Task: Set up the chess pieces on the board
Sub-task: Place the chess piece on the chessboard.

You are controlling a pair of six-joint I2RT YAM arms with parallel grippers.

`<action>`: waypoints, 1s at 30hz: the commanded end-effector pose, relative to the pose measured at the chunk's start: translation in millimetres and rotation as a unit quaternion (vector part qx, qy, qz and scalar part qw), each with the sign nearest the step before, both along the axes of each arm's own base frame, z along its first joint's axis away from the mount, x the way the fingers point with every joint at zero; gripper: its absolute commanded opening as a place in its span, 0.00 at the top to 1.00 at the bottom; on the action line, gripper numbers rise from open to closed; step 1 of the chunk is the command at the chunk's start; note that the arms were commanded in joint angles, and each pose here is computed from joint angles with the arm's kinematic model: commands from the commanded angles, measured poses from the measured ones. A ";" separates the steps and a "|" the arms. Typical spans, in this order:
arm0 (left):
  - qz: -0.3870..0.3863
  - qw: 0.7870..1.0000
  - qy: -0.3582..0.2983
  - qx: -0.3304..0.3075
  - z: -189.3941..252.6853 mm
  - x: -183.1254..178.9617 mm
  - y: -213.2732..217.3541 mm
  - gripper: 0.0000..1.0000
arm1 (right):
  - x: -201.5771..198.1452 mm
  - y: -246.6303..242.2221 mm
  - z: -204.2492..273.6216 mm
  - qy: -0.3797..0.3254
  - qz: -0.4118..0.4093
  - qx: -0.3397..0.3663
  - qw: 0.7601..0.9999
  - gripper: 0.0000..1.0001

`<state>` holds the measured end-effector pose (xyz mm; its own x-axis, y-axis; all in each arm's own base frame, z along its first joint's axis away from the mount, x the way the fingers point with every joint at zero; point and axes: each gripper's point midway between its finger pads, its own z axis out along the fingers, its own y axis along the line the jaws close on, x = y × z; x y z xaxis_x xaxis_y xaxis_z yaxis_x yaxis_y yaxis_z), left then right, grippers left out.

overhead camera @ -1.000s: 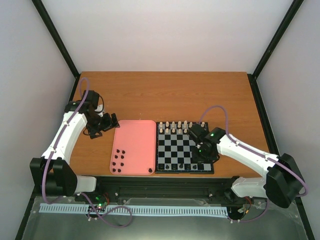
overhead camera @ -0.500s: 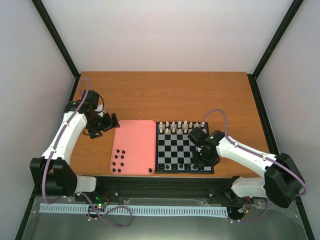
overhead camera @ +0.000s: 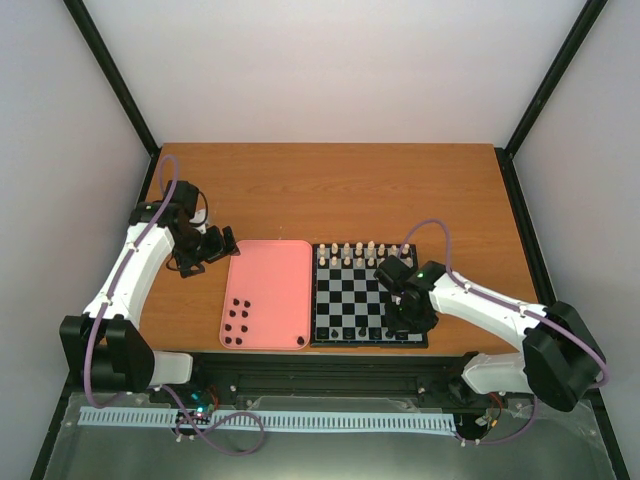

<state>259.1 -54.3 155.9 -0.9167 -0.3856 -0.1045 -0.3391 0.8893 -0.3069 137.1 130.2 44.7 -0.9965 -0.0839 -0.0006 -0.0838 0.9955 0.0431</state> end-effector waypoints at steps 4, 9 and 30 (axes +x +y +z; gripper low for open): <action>-0.010 1.000 -0.006 0.001 0.4 1.7 0.6 0.00 | 5.8 -4.1 -6.1 -0.008 -0.009 -0.013 1.000 0.96; -0.010 1.000 -0.006 0.002 -0.1 1.8 0.8 0.00 | 3.5 -5.3 -8.0 -0.002 -0.007 -0.016 1.000 0.93; -0.012 1.000 -0.010 0.001 3.2 0.6 0.2 0.00 | 43.4 -3.8 44.7 -0.097 -0.029 -0.028 0.994 0.52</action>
